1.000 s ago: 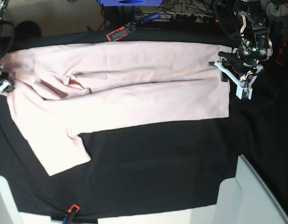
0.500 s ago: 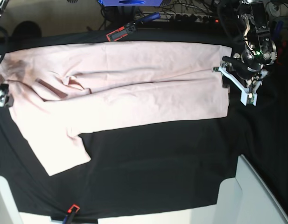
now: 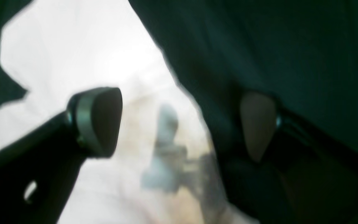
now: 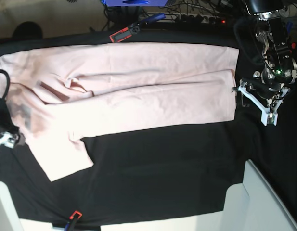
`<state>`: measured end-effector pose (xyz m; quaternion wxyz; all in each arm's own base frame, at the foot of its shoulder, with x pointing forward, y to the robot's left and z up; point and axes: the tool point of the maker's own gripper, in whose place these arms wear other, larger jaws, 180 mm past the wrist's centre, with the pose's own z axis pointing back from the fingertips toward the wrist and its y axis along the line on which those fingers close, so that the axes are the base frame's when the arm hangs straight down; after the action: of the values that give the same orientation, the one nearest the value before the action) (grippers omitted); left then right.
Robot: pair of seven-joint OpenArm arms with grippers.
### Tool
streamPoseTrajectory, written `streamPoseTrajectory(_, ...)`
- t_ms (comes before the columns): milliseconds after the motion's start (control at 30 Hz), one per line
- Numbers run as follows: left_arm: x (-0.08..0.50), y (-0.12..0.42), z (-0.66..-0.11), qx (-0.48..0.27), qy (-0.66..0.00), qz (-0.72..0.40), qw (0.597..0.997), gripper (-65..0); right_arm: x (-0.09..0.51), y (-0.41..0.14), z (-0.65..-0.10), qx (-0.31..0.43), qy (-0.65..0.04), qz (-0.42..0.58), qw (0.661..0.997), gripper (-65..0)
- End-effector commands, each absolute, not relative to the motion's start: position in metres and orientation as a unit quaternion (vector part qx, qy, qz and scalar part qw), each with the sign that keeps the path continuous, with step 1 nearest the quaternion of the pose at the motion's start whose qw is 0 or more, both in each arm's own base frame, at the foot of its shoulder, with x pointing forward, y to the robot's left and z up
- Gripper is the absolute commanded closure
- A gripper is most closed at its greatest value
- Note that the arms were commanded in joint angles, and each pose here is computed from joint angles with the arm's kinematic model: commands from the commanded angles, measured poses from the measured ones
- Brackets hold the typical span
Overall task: Fold the T-shirt properly
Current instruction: 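Move the right gripper onto the shirt end near the sleeve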
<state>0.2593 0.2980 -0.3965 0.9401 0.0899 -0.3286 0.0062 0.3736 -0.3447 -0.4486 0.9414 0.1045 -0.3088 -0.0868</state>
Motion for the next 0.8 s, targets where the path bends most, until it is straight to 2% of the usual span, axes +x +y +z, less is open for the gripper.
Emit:
streamPoseTrajectory(0,0.266,0.306,-0.386,0.100,-0.344,0.004,0.934,-33.8,0.389,-0.360,-0.431,0.095,-0.336,-0.092,0.933,-57.0)
streamPoseTrajectory(167,0.261,0.310,-0.392,0.103,-0.334,0.005,0.937,-33.6,0.381,-0.355,-0.451,0.107,-0.324,-0.122,0.932,-57.0)
streamPoseTrajectory(600,0.261,0.308,-0.391,0.101,-0.335,0.005,0.937,-33.6,0.360,-0.340,-0.475,0.115,-0.298,-0.122,0.940,-55.7)
streamPoseTrajectory(667,0.261,0.308,-0.391,0.101,-0.336,0.005,0.937,-33.6,0.361,-0.337,-0.475,0.117,-0.298,-0.122,0.940,-50.3)
streamPoseTrajectory(767,0.261,0.308,-0.392,0.101,-0.334,0.006,0.937,-33.9,0.362,-0.334,-0.477,0.120,-0.297,-0.121,0.940,-36.1)
